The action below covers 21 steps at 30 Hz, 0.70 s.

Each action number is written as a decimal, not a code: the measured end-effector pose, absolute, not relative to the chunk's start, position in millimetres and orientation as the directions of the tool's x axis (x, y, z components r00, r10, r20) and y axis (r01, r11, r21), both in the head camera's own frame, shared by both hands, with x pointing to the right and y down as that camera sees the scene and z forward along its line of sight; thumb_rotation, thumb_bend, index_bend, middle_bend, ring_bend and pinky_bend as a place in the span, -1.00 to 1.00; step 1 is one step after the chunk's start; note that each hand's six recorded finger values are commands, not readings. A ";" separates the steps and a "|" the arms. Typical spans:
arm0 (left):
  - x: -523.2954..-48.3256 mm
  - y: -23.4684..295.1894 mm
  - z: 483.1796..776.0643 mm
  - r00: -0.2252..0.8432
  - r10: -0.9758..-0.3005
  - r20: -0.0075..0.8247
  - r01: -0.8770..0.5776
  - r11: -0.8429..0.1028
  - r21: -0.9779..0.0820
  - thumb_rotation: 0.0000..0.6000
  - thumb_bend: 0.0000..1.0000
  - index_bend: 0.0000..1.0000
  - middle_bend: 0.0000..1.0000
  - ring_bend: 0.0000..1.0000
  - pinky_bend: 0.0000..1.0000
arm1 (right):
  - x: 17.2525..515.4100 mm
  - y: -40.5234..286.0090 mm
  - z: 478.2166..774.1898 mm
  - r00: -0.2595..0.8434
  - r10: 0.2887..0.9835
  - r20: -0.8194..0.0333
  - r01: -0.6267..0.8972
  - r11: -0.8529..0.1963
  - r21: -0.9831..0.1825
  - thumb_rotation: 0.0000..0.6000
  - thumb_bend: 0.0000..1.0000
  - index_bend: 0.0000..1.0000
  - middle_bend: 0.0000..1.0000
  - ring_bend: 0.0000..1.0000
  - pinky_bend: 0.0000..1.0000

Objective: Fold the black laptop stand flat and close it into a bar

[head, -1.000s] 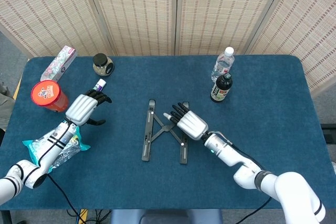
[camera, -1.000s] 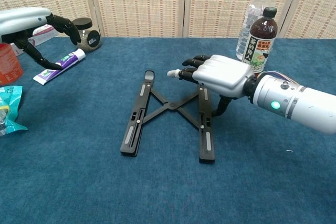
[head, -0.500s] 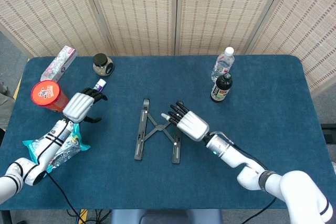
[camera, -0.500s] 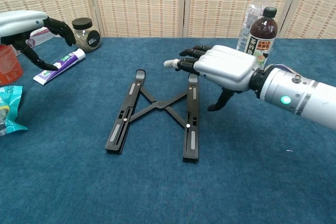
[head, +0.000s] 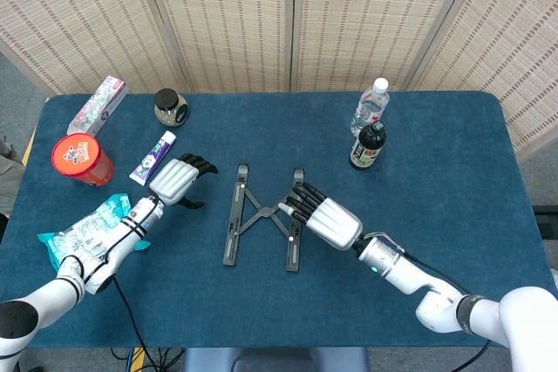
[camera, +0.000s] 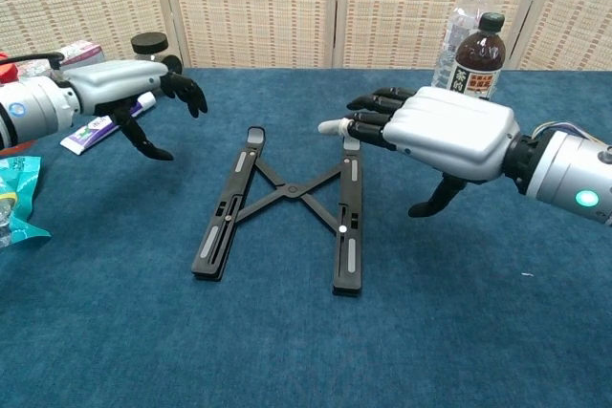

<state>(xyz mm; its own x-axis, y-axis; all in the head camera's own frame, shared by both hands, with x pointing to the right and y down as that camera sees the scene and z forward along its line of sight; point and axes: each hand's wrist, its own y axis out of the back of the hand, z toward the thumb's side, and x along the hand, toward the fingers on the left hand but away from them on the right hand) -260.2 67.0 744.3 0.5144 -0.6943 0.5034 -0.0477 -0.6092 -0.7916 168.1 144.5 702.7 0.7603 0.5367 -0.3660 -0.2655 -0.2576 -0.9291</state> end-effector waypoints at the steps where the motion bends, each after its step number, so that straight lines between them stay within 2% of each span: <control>1: -256.5 67.6 745.8 0.520 -0.692 0.501 -0.052 -0.611 -0.790 1.00 -0.78 -0.49 -0.42 -0.61 -0.67 | 165.9 145.3 704.3 0.761 0.537 -0.365 -0.267 -0.254 -0.930 1.00 -1.00 -1.00 -0.75 -1.00 -0.81; 10: -229.1 73.2 759.7 0.545 -0.670 0.505 -0.077 -0.639 -0.765 1.00 -0.78 -0.80 -0.64 -0.78 -0.74 | 148.7 151.2 713.7 0.771 0.531 -0.351 -0.270 -0.226 -0.936 1.00 -1.00 -1.00 -0.91 -1.00 -1.00; 14: -225.6 72.3 762.9 0.542 -0.672 0.505 -0.082 -0.640 -0.764 1.00 -0.78 -0.81 -0.65 -0.79 -0.75 | 144.4 151.6 716.5 0.772 0.534 -0.344 -0.266 -0.220 -0.939 1.00 -1.00 -1.00 -1.00 -1.00 -1.00; 21: -224.5 75.1 768.1 0.537 -0.667 0.516 -0.087 -0.652 -0.753 1.00 -0.78 -0.81 -0.64 -0.79 -0.75 | 138.6 155.9 722.6 0.766 0.548 -0.336 -0.254 -0.221 -0.941 1.00 -1.00 -1.00 -1.00 -1.00 -1.00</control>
<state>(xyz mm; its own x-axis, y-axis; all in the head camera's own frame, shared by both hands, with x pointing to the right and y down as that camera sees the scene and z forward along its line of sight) -224.5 75.1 768.1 0.5373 -0.6671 0.5160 -0.0871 -0.6525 -0.7528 138.6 155.9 722.6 0.7664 0.5476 -0.3359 -0.2545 -0.2214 -0.9414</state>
